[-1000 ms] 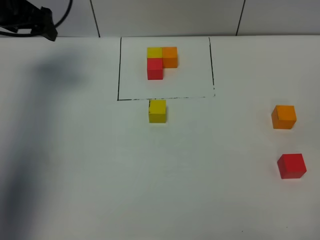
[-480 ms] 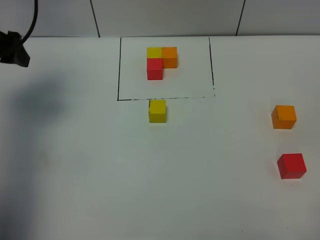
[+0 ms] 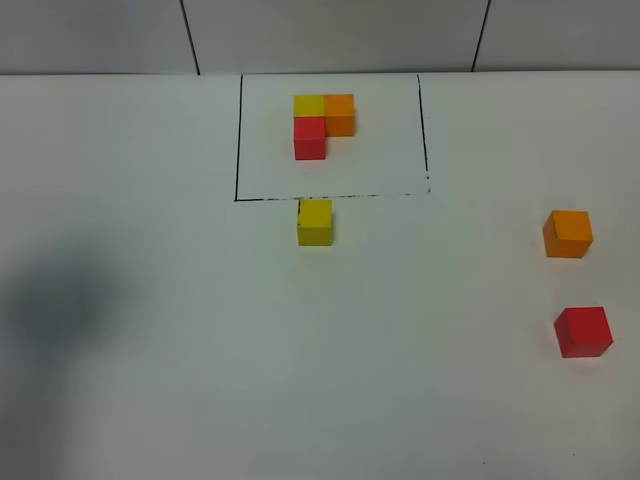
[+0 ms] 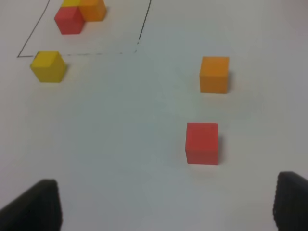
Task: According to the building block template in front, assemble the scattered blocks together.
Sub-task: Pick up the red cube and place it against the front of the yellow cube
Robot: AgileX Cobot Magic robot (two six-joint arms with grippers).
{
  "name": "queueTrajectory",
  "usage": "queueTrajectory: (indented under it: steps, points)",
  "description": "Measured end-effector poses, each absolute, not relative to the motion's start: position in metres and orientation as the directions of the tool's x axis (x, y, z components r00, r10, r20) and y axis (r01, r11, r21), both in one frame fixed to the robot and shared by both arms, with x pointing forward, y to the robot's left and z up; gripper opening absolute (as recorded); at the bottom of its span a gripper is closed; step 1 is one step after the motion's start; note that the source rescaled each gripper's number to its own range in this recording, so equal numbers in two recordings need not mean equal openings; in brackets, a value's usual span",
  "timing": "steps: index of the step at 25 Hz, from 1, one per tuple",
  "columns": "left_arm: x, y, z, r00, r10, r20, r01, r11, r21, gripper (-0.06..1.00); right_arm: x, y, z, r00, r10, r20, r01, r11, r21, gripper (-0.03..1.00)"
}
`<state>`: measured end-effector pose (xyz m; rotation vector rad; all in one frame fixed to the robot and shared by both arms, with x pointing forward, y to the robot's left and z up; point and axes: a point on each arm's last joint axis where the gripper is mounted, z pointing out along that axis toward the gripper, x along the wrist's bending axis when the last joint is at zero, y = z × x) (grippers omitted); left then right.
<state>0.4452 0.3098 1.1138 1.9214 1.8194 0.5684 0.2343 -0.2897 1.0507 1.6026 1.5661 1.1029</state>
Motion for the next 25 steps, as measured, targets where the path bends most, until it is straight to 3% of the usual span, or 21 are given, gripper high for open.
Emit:
queueTrajectory:
  steps: [5, 14, 25]
  points:
    - [0.391, 0.302, 1.106, 0.06, 0.997, 0.039, 0.808, -0.071, 0.585, 0.85, 0.234, -0.29, 1.051, -0.059, 0.989, 0.133, 0.459, -0.092, 0.884, 0.8]
    - [0.319, 0.303, 1.092, -0.021, 1.0, 0.012, 0.751, 0.008, 0.661, 0.81, 0.234, -0.29, 1.051, -0.059, 0.989, 0.133, 0.459, -0.092, 0.884, 0.79]
    - [0.255, 0.3, 1.055, 0.024, 1.0, -0.019, 0.677, -0.002, 0.736, 0.78, 0.234, -0.29, 1.051, -0.059, 0.989, 0.133, 0.459, -0.092, 0.884, 0.79]
